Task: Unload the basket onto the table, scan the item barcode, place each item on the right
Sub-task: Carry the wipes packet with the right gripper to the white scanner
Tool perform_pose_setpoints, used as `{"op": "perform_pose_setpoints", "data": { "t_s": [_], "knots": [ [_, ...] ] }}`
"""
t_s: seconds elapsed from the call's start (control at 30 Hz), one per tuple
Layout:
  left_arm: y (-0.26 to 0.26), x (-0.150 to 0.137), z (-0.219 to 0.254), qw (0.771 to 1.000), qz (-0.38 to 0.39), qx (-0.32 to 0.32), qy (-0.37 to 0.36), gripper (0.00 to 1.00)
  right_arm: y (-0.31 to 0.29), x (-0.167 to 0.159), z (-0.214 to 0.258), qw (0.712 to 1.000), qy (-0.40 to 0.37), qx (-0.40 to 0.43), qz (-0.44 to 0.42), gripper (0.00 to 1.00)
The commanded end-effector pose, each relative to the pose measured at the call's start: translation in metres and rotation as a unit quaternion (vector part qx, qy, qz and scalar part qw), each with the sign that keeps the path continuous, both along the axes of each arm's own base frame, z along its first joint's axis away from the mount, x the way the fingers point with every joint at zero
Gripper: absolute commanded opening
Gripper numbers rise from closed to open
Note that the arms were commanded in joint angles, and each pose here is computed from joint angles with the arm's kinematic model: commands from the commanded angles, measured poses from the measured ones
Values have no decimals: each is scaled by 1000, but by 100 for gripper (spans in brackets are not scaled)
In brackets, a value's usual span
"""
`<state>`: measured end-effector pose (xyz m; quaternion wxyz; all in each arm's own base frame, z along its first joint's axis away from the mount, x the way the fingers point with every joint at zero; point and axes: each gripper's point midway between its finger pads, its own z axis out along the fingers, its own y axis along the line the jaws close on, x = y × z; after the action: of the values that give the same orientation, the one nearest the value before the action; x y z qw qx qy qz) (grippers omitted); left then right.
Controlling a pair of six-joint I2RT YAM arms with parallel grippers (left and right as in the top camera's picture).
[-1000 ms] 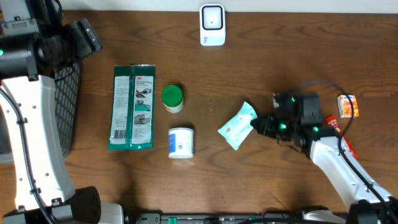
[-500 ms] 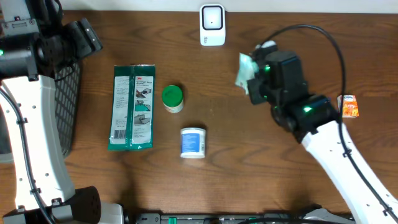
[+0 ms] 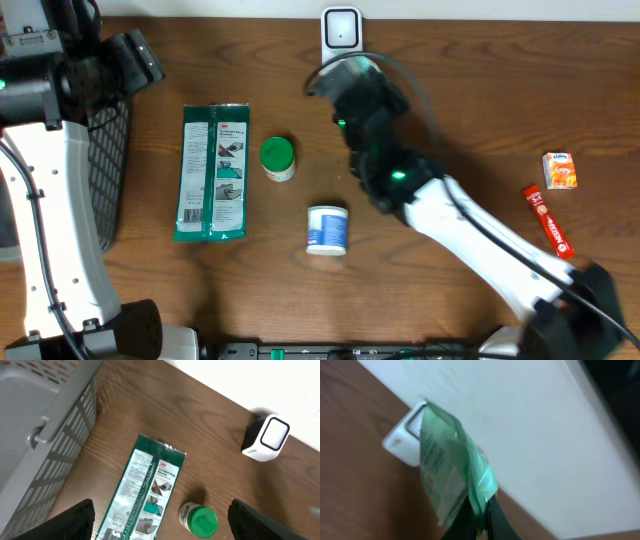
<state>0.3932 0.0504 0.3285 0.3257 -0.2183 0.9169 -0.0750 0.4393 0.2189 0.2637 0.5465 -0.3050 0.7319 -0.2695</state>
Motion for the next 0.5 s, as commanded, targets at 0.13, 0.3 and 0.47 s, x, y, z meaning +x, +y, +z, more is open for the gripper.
{"op": "perform_pose_setpoints", "data": {
  "t_s": [0.13, 0.3, 0.47],
  "knots": [
    [0, 0, 1, 1000, -3, 0, -1, 85, 16, 34, -6, 963, -43, -264, -19, 1],
    [0, 0, 1, 1000, -3, 0, 0, 85, 36, 68, -21, 944, -65, -323, -16, 1],
    [0, 0, 1, 1000, -3, 0, -1, 85, 59, 101, -41, 940, -75, -332, 14, 1]
  ]
}}
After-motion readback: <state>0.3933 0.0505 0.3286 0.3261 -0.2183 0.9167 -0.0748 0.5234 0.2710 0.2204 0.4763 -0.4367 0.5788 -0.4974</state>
